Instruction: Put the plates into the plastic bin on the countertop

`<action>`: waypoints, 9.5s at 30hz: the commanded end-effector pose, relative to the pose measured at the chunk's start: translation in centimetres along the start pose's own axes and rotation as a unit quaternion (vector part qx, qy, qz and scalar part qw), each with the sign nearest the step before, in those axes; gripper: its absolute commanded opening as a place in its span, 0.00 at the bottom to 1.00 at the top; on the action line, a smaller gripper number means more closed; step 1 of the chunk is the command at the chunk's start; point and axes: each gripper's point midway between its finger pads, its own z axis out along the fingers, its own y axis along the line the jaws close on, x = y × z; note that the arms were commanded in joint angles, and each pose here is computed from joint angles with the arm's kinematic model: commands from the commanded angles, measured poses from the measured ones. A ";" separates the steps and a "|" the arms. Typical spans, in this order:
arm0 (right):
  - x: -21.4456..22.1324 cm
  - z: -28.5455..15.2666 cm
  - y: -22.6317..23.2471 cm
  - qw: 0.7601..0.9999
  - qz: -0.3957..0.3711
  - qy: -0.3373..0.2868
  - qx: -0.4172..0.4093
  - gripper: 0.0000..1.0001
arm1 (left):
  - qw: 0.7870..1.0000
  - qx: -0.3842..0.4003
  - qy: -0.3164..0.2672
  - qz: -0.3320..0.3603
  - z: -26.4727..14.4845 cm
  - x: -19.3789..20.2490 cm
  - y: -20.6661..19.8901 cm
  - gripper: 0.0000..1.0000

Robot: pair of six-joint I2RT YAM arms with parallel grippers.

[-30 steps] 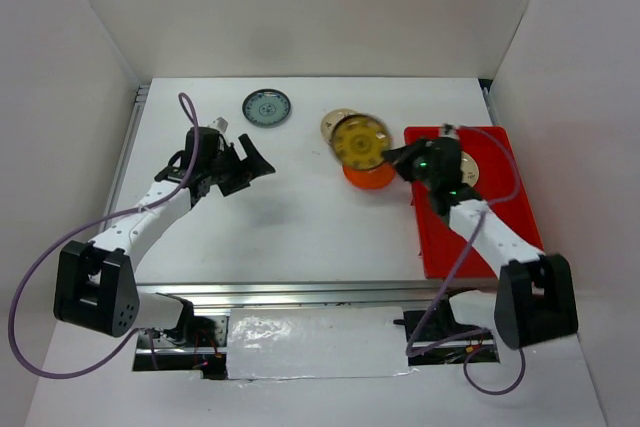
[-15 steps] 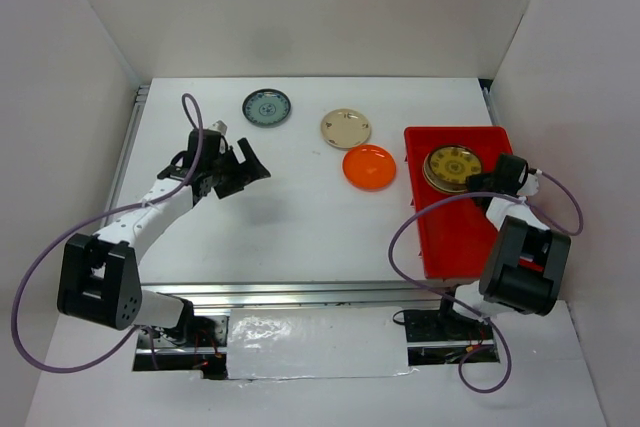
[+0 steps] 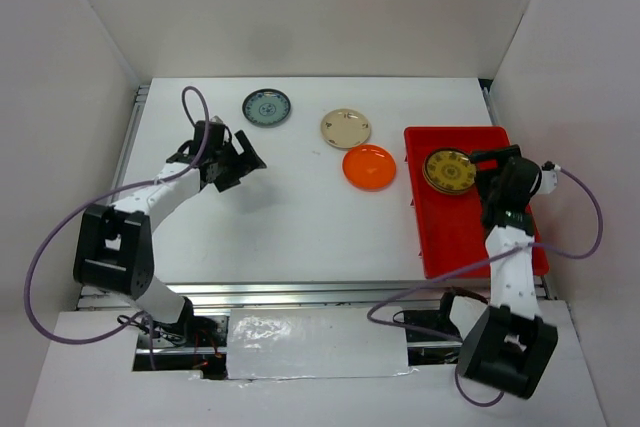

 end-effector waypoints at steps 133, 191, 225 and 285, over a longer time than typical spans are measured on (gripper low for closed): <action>24.7 -9.0 8.8 0.837 -0.259 0.356 -0.326 0.95 | 0.979 0.156 0.052 0.118 -2.3 6.5 -16.1 0.00; 4.1 -2.7 0.8 0.993 -0.053 0.081 -0.061 1.00 | 0.979 0.189 0.015 0.080 15.4 -3.5 -19.7 0.99; 16.9 -8.2 10.6 0.912 -0.170 0.240 -0.287 1.00 | 0.975 0.217 0.004 0.054 9.3 -1.6 -18.4 0.00; 4.5 0.8 1.2 0.999 -0.019 -0.023 0.015 0.00 | 0.985 0.135 -0.050 0.097 -7.0 2.8 -14.1 0.99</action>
